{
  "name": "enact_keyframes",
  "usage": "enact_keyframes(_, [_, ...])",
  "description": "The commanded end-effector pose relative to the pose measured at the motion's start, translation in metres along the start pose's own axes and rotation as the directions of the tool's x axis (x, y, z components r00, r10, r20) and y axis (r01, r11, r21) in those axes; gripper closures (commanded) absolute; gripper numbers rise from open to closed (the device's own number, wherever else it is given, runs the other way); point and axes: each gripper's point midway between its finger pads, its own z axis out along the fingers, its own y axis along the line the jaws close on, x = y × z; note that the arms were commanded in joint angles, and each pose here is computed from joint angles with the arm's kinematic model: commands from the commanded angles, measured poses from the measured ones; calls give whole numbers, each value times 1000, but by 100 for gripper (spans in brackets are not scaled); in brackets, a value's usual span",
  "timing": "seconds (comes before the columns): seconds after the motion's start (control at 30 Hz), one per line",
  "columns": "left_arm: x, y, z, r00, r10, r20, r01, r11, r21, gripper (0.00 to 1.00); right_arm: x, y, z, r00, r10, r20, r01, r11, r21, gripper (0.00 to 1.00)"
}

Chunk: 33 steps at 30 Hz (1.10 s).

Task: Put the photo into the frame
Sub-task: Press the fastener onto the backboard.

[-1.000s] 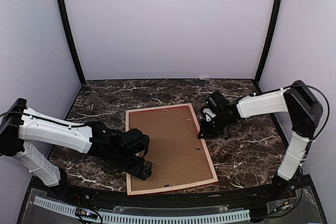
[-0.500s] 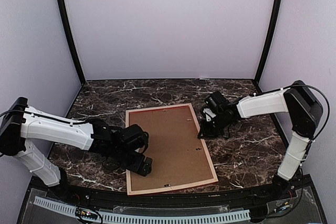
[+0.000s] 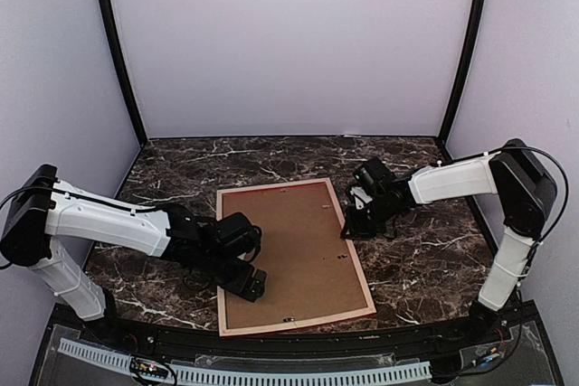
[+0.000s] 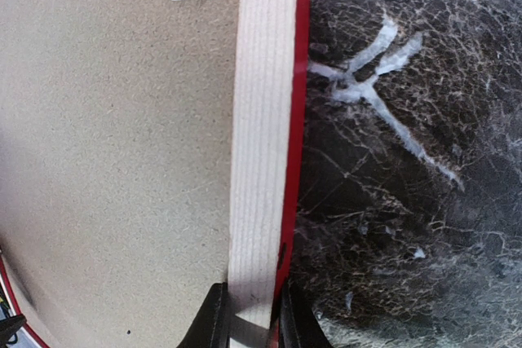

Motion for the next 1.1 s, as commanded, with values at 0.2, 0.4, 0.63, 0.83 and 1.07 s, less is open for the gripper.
enact_keyframes(0.2, [-25,-8,-34,995,4,98,-8,999,44,2,17,-4,11,998,-6,-55,6,1000,-6,99])
enact_keyframes(0.4, [-33,4,-46,993,-15,120,13,1000,18,2,14,1,6,999,-14,-44,13,1000,-20,98])
enact_keyframes(0.63, [-24,42,-41,998,-24,51,32,984,-177,2,14,3,7,999,-20,-46,19,999,-34,98])
enact_keyframes(0.83, [-13,58,-32,997,-79,9,80,979,-189,4,17,2,10,998,-21,-55,18,999,-39,98])
enact_keyframes(1.07, [-5,55,-14,994,-101,-43,94,986,-135,10,17,4,12,998,-25,-58,23,999,-46,98])
